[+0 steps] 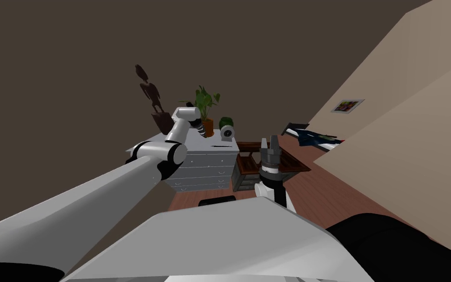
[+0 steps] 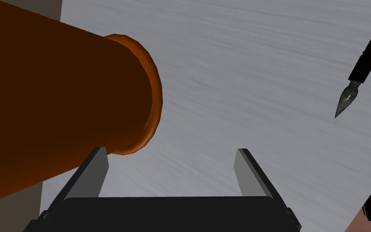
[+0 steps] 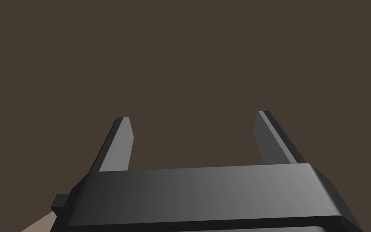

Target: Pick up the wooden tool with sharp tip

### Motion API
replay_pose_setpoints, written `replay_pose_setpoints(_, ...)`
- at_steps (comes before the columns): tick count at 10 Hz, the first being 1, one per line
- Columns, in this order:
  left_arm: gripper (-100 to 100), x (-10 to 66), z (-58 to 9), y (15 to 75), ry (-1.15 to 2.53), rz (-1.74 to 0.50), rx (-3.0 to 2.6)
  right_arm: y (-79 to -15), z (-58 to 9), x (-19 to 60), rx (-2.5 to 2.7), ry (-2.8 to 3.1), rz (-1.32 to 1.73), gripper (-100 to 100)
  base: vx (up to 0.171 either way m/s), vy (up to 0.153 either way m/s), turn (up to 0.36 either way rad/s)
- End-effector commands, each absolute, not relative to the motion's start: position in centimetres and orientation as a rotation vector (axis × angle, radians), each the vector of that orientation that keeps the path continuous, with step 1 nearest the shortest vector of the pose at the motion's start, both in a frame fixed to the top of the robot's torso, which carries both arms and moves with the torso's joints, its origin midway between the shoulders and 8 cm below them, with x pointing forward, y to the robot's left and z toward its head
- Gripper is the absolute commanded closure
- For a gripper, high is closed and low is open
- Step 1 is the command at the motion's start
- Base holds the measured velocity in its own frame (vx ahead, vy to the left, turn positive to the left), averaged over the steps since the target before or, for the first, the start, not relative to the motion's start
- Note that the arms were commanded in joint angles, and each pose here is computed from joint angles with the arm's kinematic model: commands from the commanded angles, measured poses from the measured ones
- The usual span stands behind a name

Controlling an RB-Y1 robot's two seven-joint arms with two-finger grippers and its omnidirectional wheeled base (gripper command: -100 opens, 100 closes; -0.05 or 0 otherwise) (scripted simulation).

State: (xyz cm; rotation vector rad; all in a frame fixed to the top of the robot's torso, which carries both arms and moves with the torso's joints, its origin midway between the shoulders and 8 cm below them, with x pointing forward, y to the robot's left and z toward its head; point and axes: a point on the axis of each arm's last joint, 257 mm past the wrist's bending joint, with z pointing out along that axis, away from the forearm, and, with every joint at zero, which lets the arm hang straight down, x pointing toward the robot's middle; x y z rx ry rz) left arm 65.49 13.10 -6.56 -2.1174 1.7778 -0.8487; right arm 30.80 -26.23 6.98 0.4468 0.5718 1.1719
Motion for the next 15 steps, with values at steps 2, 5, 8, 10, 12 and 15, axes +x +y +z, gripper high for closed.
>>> replay_pose_setpoints(2,-100,63.5,-7.9,11.7,1.856,-0.747,-2.170,-26.2,7.0,30.8,0.447,0.572,1.172,0,0.033,0.005,0.007)
replay_pose_setpoints(5,-100,60.6,-9.3,8.6,1.970,-0.612,-2.209,-26.2,7.0,30.8,0.447,0.572,1.172,0,0.030,0.003,0.009)
replay_pose_setpoints(8,-100,57.5,-11.2,5.7,2.083,-0.468,-2.229,-26.2,7.0,30.8,0.447,0.572,1.172,0,0.039,-0.004,0.006)
replay_pose_setpoints(10,-100,55.9,-12.0,4.1,2.139,-0.403,-2.226,-26.2,7.0,30.8,0.447,0.572,1.172,0,0.018,-0.003,0.008)
replay_pose_setpoints(12,-100,53.1,-13.3,0.9,2.241,-0.306,-2.198,-26.2,7.0,30.8,0.447,0.572,1.172,0,0.031,-0.004,0.008)
replay_pose_setpoints(15,-100,51.1,-14.3,-1.5,2.314,-0.256,-2.164,-26.2,7.0,30.8,0.447,0.572,1.172,0,0.015,-0.009,0.003)
